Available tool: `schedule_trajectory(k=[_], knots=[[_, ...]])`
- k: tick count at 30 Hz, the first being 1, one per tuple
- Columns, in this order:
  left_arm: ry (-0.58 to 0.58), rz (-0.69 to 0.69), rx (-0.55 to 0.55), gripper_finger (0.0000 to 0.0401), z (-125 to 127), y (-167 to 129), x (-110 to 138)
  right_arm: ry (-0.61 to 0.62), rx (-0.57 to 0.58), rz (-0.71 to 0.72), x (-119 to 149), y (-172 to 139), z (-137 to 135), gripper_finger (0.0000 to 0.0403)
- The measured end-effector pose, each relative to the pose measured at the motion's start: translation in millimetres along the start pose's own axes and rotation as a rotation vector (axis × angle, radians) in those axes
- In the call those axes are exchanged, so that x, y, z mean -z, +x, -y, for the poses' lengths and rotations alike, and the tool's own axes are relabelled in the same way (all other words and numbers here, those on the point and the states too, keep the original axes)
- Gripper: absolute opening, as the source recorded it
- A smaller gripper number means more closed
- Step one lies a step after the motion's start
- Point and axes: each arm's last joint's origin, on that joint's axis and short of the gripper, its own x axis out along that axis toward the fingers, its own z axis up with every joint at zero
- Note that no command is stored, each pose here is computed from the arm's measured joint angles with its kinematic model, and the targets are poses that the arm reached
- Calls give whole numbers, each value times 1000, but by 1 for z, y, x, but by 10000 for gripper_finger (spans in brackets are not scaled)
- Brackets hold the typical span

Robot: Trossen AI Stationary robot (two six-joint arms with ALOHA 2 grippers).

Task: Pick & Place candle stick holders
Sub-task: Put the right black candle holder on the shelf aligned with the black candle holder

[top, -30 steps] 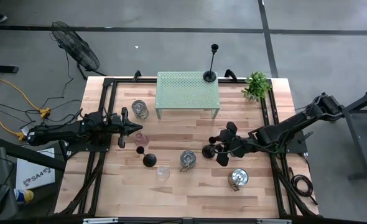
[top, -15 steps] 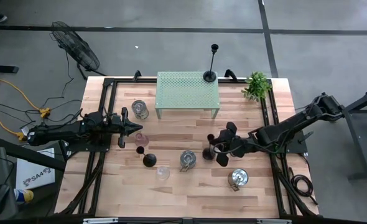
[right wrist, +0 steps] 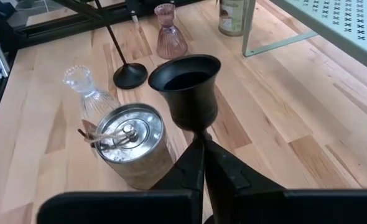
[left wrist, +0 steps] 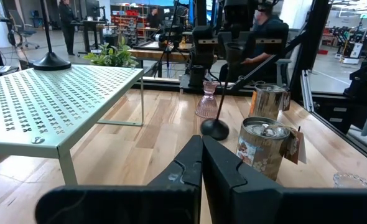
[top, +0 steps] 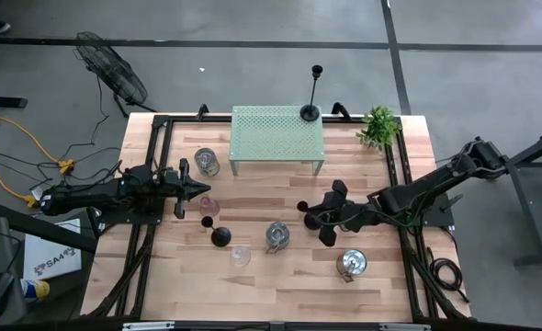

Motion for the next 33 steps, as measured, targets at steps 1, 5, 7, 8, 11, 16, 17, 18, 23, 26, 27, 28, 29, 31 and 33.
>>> schedule_trajectory(k=[1,5,7,8,11,16,17,18,23,26,27,28,29,31,33], knots=[[0,-1,0,0,0,0,0,-1,1,-2,0,0,0,4],[0,0,0,0,0,0,0,-3,-2,-7,1,0,0,4],[0,0,0,0,0,0,0,-6,1,-12,1,0,0,4],[0,0,0,0,0,0,0,-11,5,-18,2,0,1,4],[0,-1,0,0,0,0,0,-22,18,-47,5,0,3,4],[0,0,0,0,0,0,0,-10,54,-97,10,-1,6,7],[0,0,0,0,0,0,0,-14,57,-104,11,-1,7,11],[0,0,0,0,0,0,0,-11,61,-109,11,-1,7,18],[0,0,0,0,0,0,0,42,53,-158,15,-1,8,82],[0,0,0,0,0,0,0,79,-2,-213,17,-2,7,128],[0,0,1,0,0,0,0,89,-20,-234,18,-2,7,142],[0,0,0,0,0,0,0,96,-34,-254,19,-2,6,154],[0,0,0,0,0,0,0,100,-40,-269,20,-2,6,164],[0,0,0,0,0,0,0,106,-18,-284,22,-3,8,177],[0,0,0,0,0,0,0,98,13,-283,23,-3,10,183]])
